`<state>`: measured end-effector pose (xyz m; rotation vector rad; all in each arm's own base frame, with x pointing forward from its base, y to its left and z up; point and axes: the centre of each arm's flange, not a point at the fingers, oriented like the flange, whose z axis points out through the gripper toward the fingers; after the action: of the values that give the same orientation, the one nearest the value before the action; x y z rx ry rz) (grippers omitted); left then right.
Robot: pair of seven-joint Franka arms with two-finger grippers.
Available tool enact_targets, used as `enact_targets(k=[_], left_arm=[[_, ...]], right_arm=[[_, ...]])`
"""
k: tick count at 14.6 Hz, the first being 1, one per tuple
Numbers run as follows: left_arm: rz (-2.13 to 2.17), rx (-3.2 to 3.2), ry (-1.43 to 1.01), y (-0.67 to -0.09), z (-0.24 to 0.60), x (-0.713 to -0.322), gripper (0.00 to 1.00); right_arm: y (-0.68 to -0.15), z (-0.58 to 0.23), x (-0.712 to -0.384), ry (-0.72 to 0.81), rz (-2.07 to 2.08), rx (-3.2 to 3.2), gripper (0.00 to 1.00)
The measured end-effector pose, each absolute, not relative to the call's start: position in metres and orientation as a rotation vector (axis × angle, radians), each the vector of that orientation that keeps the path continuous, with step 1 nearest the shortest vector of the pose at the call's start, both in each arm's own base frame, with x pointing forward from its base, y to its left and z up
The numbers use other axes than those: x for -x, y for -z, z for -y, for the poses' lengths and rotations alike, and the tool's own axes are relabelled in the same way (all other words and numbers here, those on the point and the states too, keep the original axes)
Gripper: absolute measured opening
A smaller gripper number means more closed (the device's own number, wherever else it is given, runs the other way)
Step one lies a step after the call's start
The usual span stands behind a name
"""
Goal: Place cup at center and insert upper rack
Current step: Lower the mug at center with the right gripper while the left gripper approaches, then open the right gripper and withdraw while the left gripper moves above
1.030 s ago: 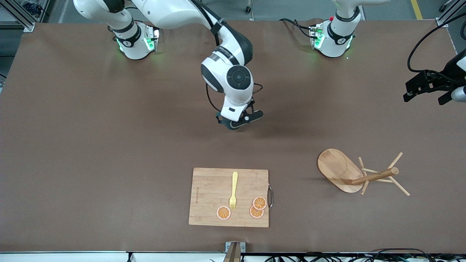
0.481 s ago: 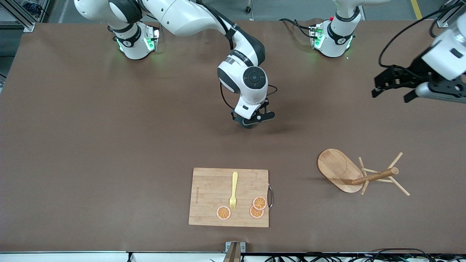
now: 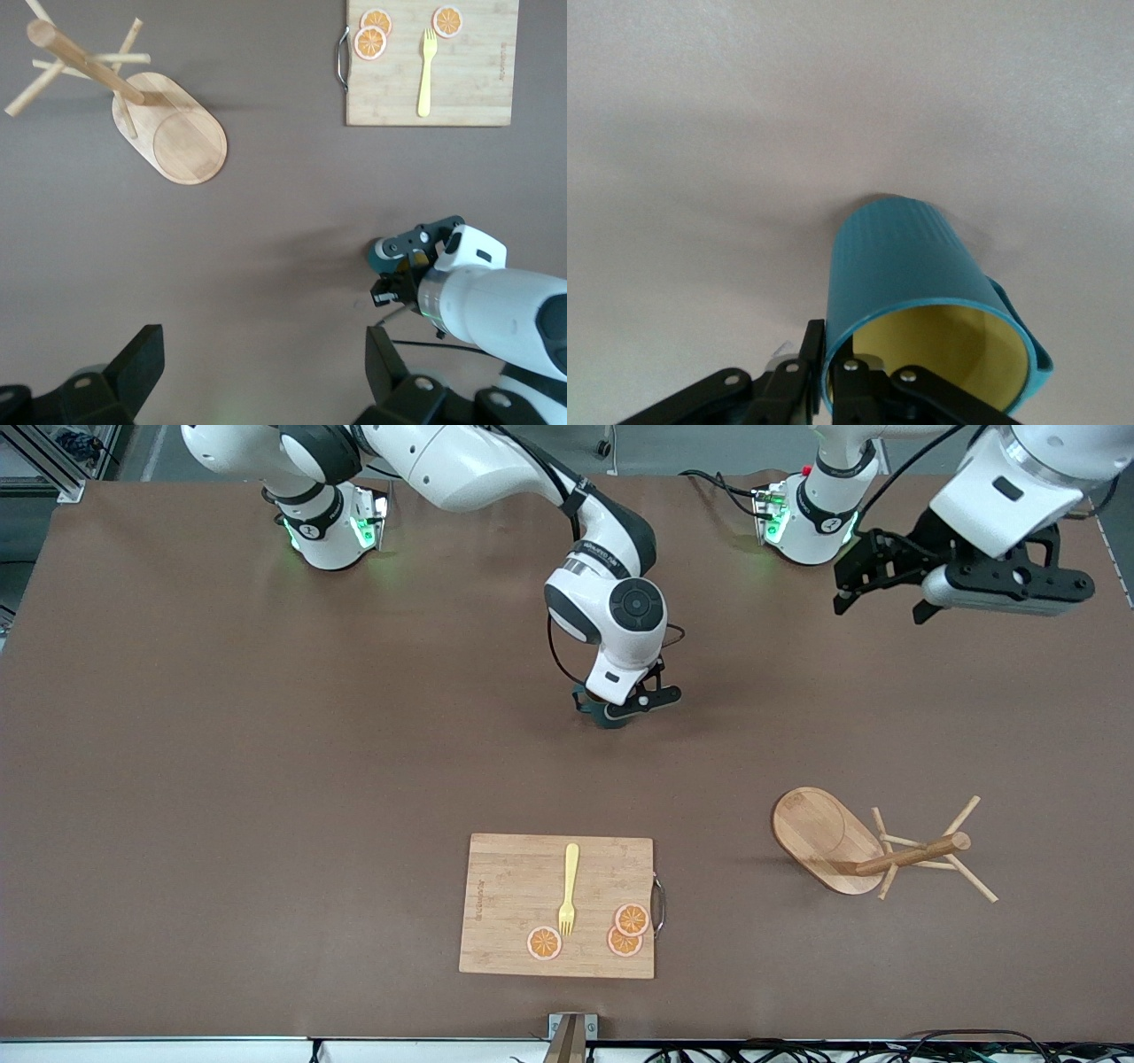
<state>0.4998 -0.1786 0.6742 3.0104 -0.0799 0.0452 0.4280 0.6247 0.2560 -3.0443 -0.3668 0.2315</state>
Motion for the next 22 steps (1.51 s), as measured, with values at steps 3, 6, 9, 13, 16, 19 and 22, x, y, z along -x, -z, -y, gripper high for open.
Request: enact_targets(k=[3,6,9,13,16,19,22], left_arm=[[0.061,-3.015,-0.032,-0.676,0.204,-0.488,1.0],[0.062,-3.017,-0.025,-0.675,0.221,-0.48,1.0],[0.068,-3.018,-0.032,-0.679,0.238,-0.469,1.0],[0.087,-3.02,-0.043,-0.683,0.259,-0.455,1.0],[0.101,-3.024,-0.032,-0.68,0.275,-0.446,1.0],[0.076,-3.024,-0.028,-0.677,0.309,-0.428,1.0],[0.066,-3.015,-0.031,-0.662,0.361,-0.399,1.0]], right_arm=[[-0.269,-0.63,-0.431,-0.2,0.31,3.035,0.43],[-0.284,-0.632,-0.436,-0.181,0.246,3.033,0.73],[-0.321,-0.614,-0.461,-0.133,0.186,3.06,0.99],[-0.439,-0.522,-0.541,0.02,-0.048,3.076,1.0],[-0.507,-0.399,-0.614,0.118,-0.3,3.064,1.0],[-0.516,-0.278,-0.662,0.048,-0.341,3.112,1.0],[-0.525,-0.168,-0.685,-0.032,-0.307,3.136,1.0]])
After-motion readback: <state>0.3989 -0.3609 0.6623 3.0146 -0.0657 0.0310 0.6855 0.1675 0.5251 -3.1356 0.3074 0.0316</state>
